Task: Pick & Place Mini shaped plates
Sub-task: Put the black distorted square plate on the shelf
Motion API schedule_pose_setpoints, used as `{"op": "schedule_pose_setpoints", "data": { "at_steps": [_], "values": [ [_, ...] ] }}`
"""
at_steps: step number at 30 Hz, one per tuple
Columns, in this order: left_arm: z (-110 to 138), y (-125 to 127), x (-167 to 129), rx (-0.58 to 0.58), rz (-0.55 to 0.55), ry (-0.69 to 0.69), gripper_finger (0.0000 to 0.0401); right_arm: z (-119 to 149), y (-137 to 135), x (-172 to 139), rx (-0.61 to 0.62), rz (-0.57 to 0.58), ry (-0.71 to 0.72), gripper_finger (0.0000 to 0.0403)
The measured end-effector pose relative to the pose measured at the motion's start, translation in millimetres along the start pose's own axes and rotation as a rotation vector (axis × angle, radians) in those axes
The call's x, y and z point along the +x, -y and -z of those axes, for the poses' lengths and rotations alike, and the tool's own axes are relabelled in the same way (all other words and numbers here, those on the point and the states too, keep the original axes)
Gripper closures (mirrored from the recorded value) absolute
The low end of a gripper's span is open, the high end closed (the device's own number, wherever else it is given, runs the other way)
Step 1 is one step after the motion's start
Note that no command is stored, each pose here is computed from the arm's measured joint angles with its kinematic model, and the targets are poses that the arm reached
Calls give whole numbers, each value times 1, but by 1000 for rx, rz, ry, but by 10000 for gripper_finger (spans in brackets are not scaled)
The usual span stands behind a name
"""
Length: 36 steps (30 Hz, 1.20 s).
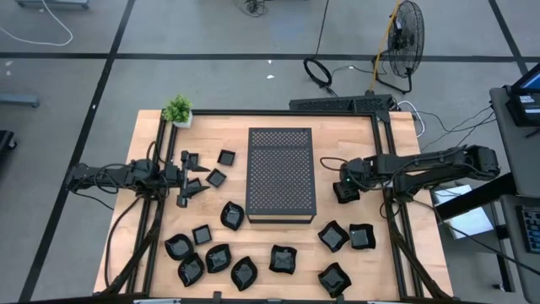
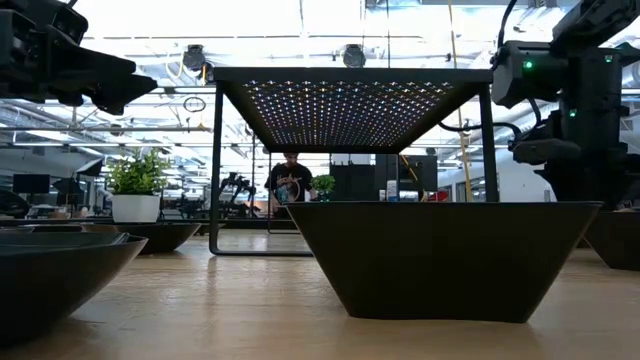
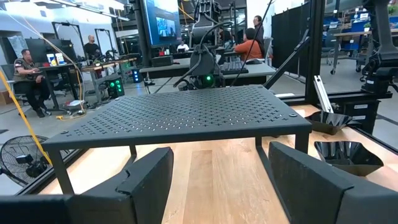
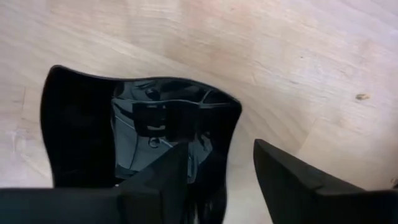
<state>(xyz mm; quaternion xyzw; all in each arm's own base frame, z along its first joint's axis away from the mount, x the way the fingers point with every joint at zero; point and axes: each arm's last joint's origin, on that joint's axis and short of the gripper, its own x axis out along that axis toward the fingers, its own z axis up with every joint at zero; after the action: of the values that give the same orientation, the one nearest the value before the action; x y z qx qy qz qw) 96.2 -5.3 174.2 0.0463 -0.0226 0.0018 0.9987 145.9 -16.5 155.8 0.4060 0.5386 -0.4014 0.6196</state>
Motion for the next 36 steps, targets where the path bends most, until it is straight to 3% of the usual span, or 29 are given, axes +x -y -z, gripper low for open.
{"op": "schedule_pose_setpoints", "data": {
  "at_steps": [18, 28, 36],
  "values": [
    [0, 0, 0, 0, 0, 0, 132, -2, -2, 0, -49, -13, 32, 397],
    [0, 0, 0, 0, 0, 0, 132, -16, -10, -2, -102, -62, 212, 401],
    [0, 0, 0, 0, 0, 0, 132, -35, -14, -6, -128, -49, 441, 402]
  ]
}}
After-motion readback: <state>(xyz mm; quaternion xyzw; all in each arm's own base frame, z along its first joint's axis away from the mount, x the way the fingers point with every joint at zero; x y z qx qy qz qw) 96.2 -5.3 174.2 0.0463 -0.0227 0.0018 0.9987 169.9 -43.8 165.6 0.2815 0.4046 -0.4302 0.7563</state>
